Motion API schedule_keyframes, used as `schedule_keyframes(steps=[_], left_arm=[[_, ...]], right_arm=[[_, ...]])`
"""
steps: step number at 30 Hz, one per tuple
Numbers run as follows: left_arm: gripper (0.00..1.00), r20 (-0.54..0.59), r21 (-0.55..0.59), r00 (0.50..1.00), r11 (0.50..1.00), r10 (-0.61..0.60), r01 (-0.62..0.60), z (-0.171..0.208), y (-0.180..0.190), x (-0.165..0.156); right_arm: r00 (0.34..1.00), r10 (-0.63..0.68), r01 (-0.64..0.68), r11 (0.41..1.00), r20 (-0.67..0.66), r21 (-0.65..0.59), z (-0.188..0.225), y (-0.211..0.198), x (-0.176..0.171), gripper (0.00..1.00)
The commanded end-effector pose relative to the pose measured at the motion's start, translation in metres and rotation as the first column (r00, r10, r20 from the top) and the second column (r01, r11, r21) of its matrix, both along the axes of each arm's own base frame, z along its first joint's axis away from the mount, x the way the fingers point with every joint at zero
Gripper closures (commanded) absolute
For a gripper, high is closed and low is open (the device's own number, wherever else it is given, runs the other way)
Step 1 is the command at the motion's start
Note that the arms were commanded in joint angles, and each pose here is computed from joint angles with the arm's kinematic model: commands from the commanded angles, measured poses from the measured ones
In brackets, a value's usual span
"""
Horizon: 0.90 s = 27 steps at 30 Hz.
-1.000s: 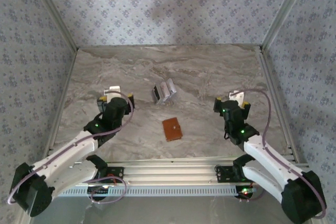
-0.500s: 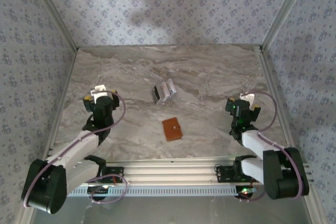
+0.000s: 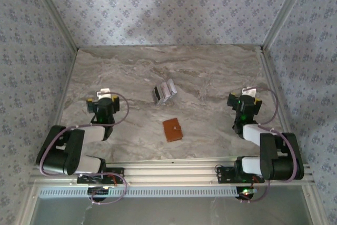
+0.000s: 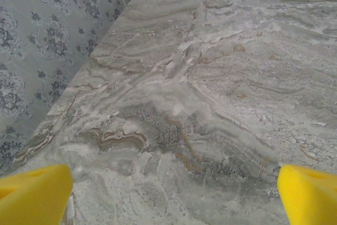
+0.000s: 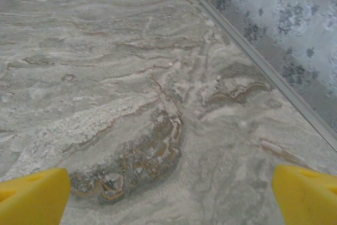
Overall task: Put the credit cards into the card holder
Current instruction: Reset both arms
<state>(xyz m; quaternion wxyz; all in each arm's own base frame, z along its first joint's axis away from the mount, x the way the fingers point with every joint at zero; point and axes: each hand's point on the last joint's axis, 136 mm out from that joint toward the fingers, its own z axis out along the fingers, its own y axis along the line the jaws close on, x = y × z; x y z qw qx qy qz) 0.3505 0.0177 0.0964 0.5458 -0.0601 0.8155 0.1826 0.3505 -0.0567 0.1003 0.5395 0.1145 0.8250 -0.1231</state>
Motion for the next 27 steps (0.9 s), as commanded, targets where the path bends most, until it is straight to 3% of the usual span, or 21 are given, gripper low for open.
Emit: schedule_keyframes(steps=[1,4,12,15,17,20,27], left_arm=[[0.00,0.172,-0.023,0.985,0.999,0.027,-0.024,0.032,0.008,0.016],[0.00,0.161,-0.047,0.985,0.998,0.054,-0.047,0.024,0.016,0.018],[0.00,0.124,-0.119,0.992,0.992,-0.037,0.051,0.014,0.012,0.027],[0.00,0.155,-0.125,0.987,0.990,-0.043,0.063,0.007,0.015,0.033],[0.01,0.078,-0.150,0.996,0.987,-0.051,0.062,-0.001,0.013,0.033],[0.00,0.065,-0.163,0.996,0.985,-0.054,0.064,-0.003,0.015,0.039],[0.00,0.067,-0.192,0.997,0.980,-0.049,0.061,-0.003,0.021,0.041]], right_arm=[[0.992,0.121,-0.121,0.993,0.032,0.006,0.014,0.012,0.018,0.00],[0.987,0.157,-0.158,0.987,0.044,0.017,0.014,0.017,0.018,0.00],[0.957,0.257,-0.261,0.965,0.132,0.018,0.008,0.036,0.018,0.00],[0.961,0.265,-0.268,0.963,0.078,0.033,-0.010,0.038,0.029,0.00],[0.957,0.284,-0.285,0.958,0.052,0.017,-0.012,0.043,0.032,0.00],[0.967,0.255,-0.255,0.967,0.009,0.023,-0.017,0.039,0.038,0.00],[0.960,0.281,-0.281,0.959,0.008,0.036,-0.017,0.042,0.040,0.00]])
